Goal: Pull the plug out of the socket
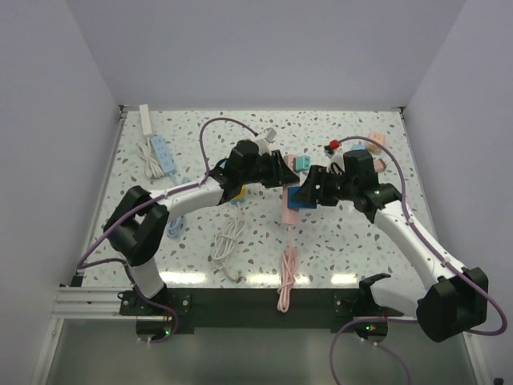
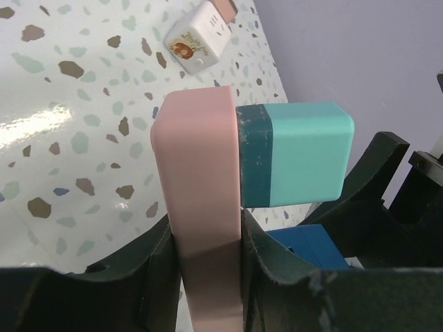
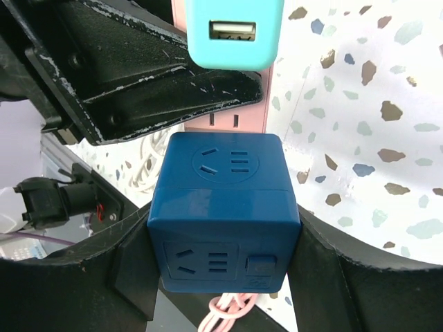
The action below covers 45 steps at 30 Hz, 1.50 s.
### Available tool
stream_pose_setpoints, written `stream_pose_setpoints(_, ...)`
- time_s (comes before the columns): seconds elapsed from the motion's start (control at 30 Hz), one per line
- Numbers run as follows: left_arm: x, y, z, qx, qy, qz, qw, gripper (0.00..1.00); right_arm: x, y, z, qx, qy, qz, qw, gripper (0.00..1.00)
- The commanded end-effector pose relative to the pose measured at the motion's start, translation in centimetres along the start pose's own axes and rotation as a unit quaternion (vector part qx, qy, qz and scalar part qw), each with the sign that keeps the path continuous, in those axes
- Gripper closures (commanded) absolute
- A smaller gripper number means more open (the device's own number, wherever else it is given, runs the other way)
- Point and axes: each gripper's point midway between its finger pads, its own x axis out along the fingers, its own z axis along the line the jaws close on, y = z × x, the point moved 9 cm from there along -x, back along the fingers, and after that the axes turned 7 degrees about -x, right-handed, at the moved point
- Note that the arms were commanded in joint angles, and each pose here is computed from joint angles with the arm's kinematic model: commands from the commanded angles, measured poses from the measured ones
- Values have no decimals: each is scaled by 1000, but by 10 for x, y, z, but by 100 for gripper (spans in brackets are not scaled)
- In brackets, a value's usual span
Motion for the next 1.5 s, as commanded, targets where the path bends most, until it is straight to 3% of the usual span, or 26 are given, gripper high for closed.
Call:
stream_pose_setpoints(0.0,1,-12,51,34,-69,0,997,100,-34,-17,11,-43,-38,-65,996,100)
stream_pose_setpoints(0.33,14,-18,59,46,-57,32,997,100,-52,-21,0,-65,28,-55,996,100)
stream_pose_setpoints(0.63,16,-22,60,47,-55,28,997,100,-69,-32,-4,-59,109,-103,987,100)
stream_pose_setpoints(0.8,13,-30,41,47,-15,21,999,100,-52,-50,-50,12,314,-96,945,100)
stream_pose_setpoints(0.9,9,-33,29,49,9,25,998,100,-44,-85,-62,27,361,-152,920,100)
stream_pose_setpoints(1.0,5,-30,20,55,22,31,998,100,-20,-128,-84,49,385,-171,906,100)
stream_pose_setpoints(1.13,-4,-26,17,58,27,32,997,100,22,-172,-126,72,421,-144,893,100)
stream_pose_setpoints(1.23,-10,-22,15,57,29,36,997,100,33,-191,-143,78,439,-156,882,100)
stream_pose_setpoints(1.47,-16,-15,17,54,20,43,997,100,63,-194,-202,119,465,-106,871,100)
